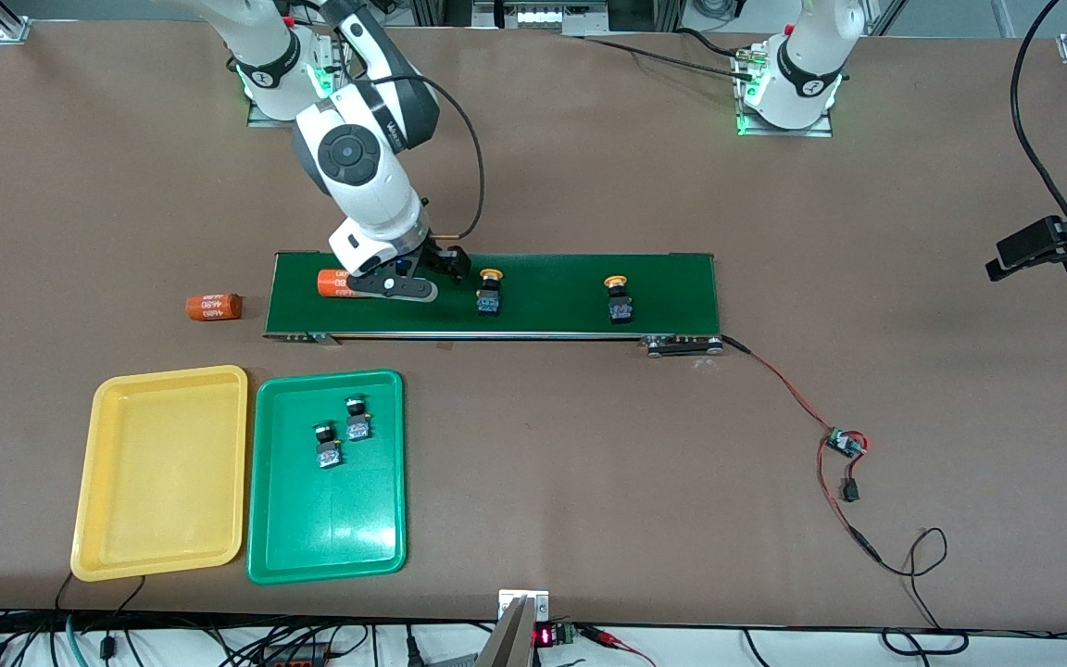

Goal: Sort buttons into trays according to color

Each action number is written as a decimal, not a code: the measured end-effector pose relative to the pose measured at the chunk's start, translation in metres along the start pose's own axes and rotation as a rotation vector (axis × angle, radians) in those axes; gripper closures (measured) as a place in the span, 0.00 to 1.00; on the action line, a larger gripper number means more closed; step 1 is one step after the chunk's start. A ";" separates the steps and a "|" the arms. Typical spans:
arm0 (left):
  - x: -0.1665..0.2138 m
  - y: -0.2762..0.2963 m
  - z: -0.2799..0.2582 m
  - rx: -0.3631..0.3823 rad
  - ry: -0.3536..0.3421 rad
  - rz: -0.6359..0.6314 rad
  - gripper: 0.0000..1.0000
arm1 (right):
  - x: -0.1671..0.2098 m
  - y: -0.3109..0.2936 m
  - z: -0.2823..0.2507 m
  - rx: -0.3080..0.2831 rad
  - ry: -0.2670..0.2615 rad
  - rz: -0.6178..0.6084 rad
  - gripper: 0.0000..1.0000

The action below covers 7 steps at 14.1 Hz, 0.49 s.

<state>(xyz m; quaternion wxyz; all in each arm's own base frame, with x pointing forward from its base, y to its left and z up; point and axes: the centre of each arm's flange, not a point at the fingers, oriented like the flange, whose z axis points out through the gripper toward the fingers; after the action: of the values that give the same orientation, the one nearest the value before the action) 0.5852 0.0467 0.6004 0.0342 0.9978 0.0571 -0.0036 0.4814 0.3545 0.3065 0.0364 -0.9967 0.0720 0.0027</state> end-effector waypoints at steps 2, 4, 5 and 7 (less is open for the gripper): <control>-0.002 0.000 0.003 0.002 -0.010 0.000 0.00 | -0.001 -0.006 0.002 0.001 0.000 0.003 0.00; -0.004 0.000 0.004 0.002 -0.009 0.000 0.00 | 0.000 -0.007 0.004 0.000 -0.002 0.006 0.00; -0.005 0.000 0.004 0.002 0.000 -0.001 0.00 | 0.000 -0.007 0.005 -0.001 -0.002 0.009 0.00; -0.010 -0.001 0.006 0.003 0.005 -0.001 0.00 | 0.002 -0.009 0.006 0.000 -0.002 0.013 0.00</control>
<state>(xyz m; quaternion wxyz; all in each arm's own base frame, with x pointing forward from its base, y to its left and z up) 0.5752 0.0457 0.5941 0.0327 0.9978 0.0577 -0.0015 0.4841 0.3634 0.3011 0.0366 -0.9963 0.0782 0.0041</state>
